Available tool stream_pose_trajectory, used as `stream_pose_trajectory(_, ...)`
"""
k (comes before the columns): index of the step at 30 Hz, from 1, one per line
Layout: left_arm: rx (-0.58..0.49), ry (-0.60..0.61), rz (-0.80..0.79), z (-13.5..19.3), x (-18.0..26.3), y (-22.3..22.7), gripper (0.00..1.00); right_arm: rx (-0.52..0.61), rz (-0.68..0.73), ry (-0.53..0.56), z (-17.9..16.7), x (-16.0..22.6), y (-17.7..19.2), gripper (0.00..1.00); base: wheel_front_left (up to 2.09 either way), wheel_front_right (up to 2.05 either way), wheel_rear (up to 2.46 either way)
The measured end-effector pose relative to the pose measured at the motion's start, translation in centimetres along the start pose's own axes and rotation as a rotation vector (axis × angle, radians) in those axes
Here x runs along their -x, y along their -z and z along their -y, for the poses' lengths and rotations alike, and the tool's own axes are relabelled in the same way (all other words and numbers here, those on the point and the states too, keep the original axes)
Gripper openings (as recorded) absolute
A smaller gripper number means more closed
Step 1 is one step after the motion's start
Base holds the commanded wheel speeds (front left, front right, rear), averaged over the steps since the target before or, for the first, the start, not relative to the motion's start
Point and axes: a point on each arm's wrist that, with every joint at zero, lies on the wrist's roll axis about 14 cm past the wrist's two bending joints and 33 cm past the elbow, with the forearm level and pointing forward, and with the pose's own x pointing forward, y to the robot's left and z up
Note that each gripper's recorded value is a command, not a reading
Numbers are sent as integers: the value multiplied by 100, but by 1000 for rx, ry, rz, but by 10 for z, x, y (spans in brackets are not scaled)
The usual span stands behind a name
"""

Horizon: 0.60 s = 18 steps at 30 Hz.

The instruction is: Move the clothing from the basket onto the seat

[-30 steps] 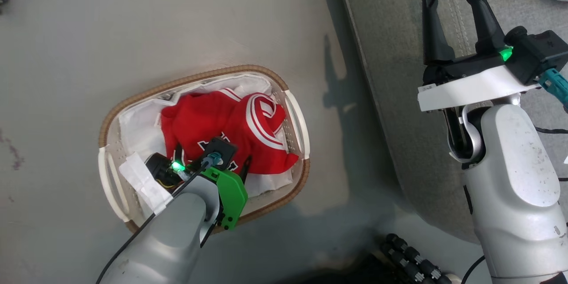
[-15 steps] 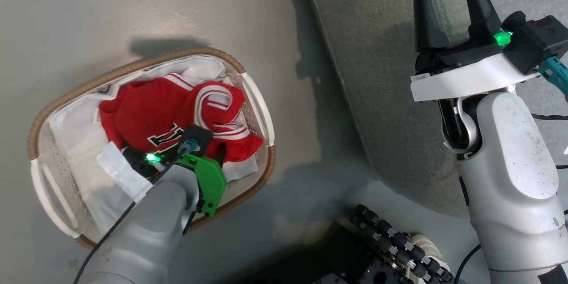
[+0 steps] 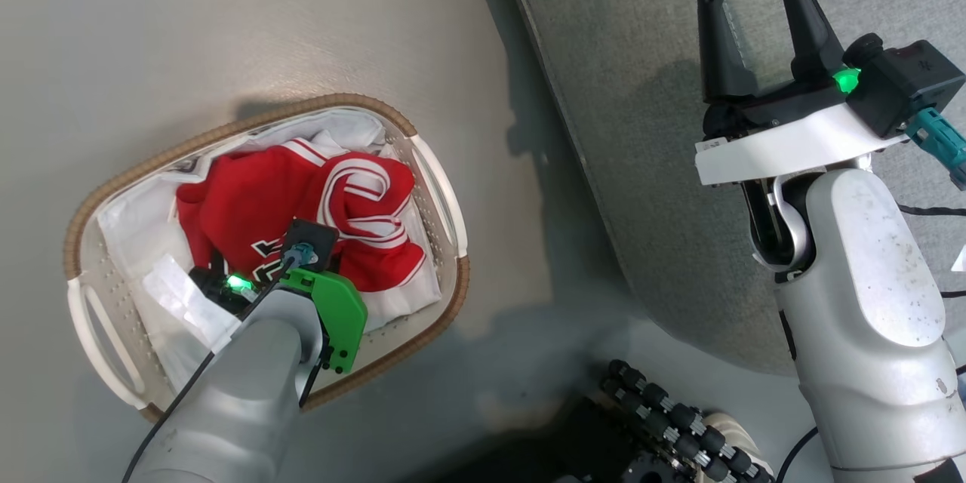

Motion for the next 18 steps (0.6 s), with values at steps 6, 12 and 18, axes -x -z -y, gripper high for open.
stream_pose_trajectory(6,7,2,97,4,14,-26,0,9,11,11,2,8,-9,100,0,0,0)
stream_pose_trajectory(12,-24,7,212,13,37,-63,0,26,21,30,6,23,-21,100,0,0,0)
stream_pose_trajectory(18,-84,10,400,26,74,-123,0,34,30,43,6,44,-33,100,0,0,0)
